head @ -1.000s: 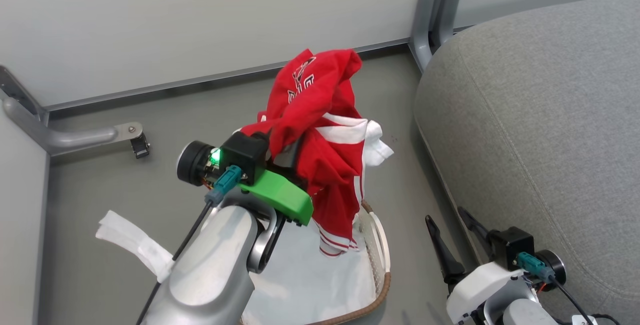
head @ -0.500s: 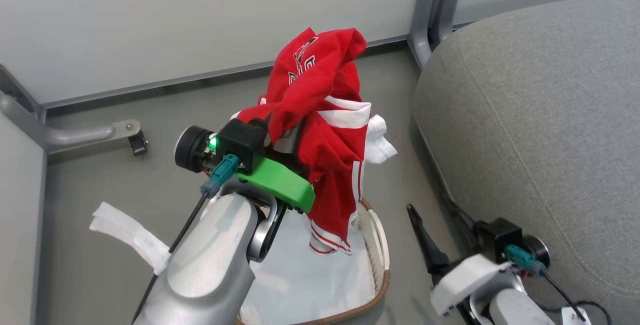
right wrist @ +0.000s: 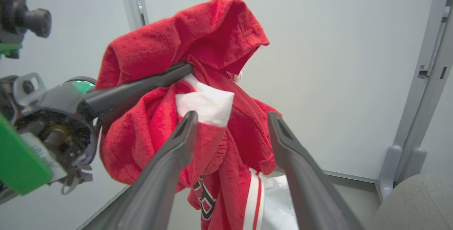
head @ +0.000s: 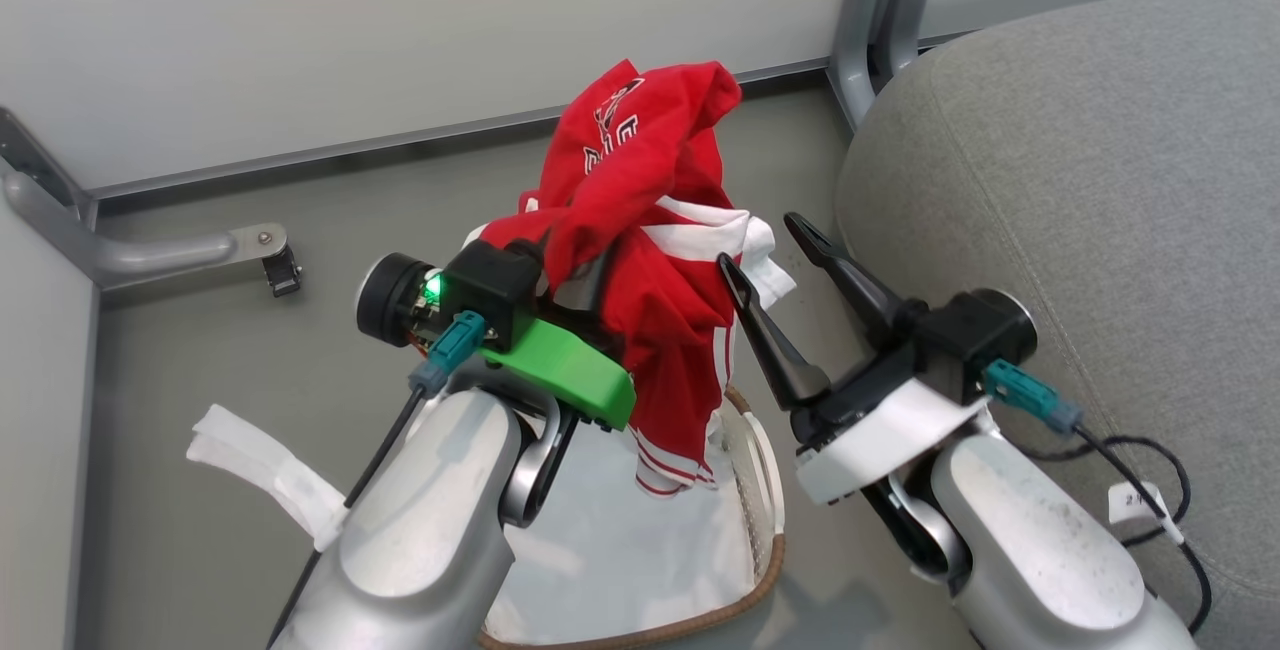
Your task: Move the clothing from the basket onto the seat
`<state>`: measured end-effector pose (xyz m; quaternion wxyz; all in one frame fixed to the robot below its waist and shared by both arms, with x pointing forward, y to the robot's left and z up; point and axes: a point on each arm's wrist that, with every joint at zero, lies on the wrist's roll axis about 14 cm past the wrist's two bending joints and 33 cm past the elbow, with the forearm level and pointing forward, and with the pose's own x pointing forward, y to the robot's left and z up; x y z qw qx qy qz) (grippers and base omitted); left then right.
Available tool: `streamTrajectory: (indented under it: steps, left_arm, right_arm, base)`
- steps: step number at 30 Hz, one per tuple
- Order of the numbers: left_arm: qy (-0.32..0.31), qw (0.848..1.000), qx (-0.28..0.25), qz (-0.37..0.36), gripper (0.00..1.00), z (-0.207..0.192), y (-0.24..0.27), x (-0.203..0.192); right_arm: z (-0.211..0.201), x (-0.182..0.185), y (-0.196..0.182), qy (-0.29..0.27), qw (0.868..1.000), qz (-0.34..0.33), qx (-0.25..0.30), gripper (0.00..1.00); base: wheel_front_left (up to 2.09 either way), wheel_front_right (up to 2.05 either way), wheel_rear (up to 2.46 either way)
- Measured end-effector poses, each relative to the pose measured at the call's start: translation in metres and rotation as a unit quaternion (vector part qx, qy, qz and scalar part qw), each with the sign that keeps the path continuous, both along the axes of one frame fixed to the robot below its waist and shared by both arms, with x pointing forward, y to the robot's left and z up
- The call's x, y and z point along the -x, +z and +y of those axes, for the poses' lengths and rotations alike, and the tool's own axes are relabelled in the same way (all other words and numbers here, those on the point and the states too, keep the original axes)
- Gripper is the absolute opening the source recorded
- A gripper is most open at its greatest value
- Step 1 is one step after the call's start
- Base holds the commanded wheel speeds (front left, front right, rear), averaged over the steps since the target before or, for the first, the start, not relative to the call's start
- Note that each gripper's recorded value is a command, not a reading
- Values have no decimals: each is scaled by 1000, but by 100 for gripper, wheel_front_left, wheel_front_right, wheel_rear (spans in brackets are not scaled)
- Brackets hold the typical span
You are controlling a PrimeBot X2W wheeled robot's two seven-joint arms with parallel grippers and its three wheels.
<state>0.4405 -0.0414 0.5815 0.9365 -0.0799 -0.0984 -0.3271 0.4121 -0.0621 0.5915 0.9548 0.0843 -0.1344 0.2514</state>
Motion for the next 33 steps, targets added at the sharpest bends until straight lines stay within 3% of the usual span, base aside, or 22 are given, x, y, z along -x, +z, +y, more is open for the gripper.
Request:
streamTrajectory:
  steps: [5,15,33]
  left_arm:
    - [-10,1000,1,4,0,-3,-2,4]
    - [-33,999,4,3,0,-11,1,14]
    - [-82,996,15,21,0,-25,-1,37]
  right_arm:
    - [8,-10,-5,23,999,3,36,100]
    - [26,-16,-54,84,986,70,122,100]
    - [39,-20,-57,111,979,73,157,100]
  base:
    - [0,0,0]
    - [0,0,0]
    - [0,0,0]
